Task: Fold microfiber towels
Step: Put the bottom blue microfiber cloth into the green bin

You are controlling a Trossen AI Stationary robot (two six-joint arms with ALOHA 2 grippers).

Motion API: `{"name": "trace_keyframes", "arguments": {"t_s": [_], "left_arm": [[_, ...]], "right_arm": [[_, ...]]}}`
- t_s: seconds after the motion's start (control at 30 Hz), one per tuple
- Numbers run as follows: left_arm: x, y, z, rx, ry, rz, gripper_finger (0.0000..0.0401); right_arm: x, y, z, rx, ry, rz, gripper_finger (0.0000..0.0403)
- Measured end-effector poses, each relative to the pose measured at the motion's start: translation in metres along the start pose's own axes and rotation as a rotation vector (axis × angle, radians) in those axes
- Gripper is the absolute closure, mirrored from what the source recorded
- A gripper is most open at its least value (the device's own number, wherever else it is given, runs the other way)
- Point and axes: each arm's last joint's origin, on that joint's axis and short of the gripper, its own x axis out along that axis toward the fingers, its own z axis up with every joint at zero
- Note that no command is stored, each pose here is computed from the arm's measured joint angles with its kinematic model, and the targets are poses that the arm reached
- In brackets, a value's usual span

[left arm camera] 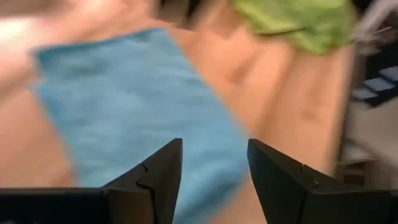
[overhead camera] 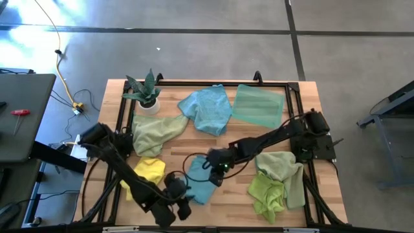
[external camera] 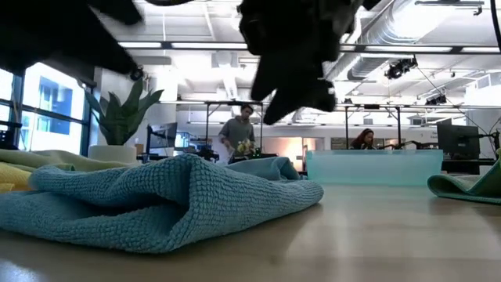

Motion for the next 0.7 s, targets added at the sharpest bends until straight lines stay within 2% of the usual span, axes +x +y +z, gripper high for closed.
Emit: {"name": "trace_keyframes", "arguments": {"t_s": [0.13, 0.3, 0.43, 0.6, 0.7], "left_arm": [[0.006, 0.013, 0.003, 0.074, 0.075, 0.086, 0.0229], [0.008, 0.023, -0.002, 0.199, 0.329, 0.096, 0.0229], [-0.003, 0.031, -0.001, 0.282, 0.379, 0.139, 0.0229], [-0.022, 0.038, 0.013, 0.400, 0.416, 0.119, 0.0229], [-0.036, 0.050, 0.023, 0.458, 0.448, 0.160, 0.0229]], "right_arm": [[0.001, -0.002, -0.013, 0.067, 0.115, -0.049, 0.0242], [-0.008, -0.002, -0.040, 0.073, 0.289, -0.173, 0.0223], [-0.017, 0.003, -0.060, 0.077, 0.376, -0.250, 0.0218], [-0.021, 0.015, -0.074, 0.077, 0.424, -0.214, 0.0217], [-0.027, 0.016, -0.079, 0.090, 0.455, -0.233, 0.0217]]}}
